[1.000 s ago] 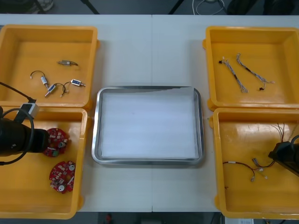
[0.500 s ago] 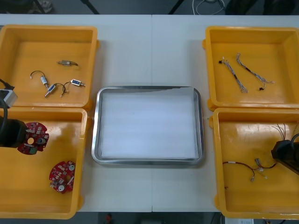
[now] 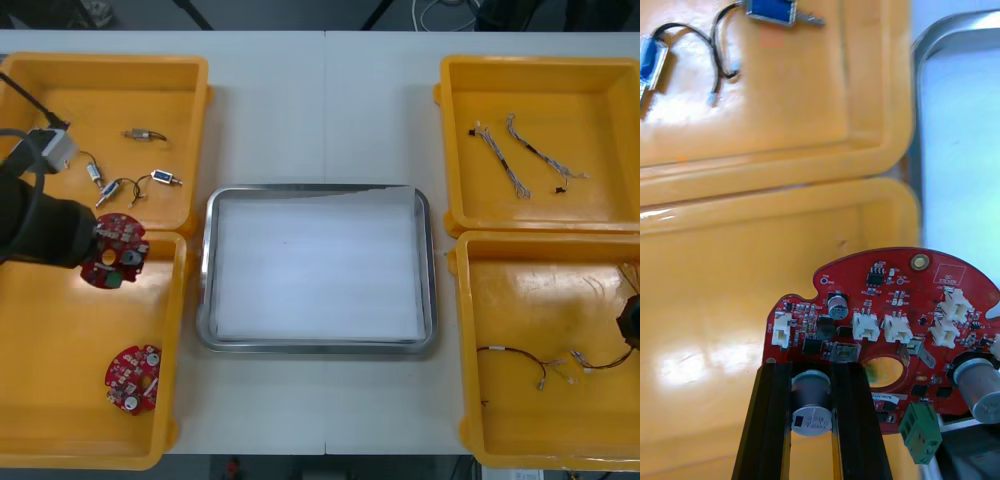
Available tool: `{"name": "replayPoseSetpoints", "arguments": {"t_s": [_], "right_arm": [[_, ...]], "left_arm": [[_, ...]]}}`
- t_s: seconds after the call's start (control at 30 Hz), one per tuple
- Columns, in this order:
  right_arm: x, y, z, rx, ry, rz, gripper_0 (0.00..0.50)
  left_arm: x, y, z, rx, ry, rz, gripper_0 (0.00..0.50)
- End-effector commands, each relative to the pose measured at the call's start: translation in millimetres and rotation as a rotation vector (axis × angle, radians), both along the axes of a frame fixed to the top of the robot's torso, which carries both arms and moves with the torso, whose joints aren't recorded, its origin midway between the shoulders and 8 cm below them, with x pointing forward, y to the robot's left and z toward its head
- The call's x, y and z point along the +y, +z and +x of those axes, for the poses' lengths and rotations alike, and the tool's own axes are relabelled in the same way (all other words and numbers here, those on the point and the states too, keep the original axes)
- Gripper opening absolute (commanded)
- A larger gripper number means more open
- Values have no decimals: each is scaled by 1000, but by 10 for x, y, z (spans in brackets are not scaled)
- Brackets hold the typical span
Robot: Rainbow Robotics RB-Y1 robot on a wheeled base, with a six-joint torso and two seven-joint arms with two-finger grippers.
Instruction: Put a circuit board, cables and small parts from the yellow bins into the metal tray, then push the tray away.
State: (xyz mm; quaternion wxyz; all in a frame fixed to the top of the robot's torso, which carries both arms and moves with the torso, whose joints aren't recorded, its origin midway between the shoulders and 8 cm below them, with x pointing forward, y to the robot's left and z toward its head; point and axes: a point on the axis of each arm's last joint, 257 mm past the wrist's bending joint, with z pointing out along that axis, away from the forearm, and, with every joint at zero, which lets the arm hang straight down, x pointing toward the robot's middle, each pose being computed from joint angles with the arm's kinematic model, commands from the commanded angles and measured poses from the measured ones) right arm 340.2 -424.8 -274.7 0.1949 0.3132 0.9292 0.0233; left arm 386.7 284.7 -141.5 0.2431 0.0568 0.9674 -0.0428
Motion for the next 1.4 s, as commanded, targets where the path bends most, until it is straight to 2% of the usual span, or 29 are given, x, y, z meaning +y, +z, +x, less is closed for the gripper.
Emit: {"name": "replayPoseSetpoints", "arguments": {"t_s": [0.03,0.2,0.4,0.6,0.77,0.9,1.1,1.27,1.4], "right_arm": [[-40,532,50,-68,-3,-45,0],[-5,822,-69,-39,61,-127,0],[190,1167,-45,-97,190,-171,0],[472,1357,-114,-108,364,-196,0],[701,1427,-179,-90,516,-200,0],[794,1510,-181,-86,665,-245,0],[916,1578,-208,-74,850,-294,0],[1005,1595,-217,-49,1012,-402,0],[1044,1608,-216,-49,1080,-472,0]], "left_arm": [[-607,74,-8,7,-29,-33,0],[-1053,4,2,17,-65,-40,0],[-1371,-191,-6,16,-118,11,0],[-1616,-540,82,37,-145,2,0],[-1675,-790,180,45,-152,9,0],[-1673,-951,233,53,-149,18,0],[-1668,-1099,312,38,-148,35,0],[-1668,-1118,309,36,-149,43,0],[-1667,-1129,302,38,-149,42,0]]}}
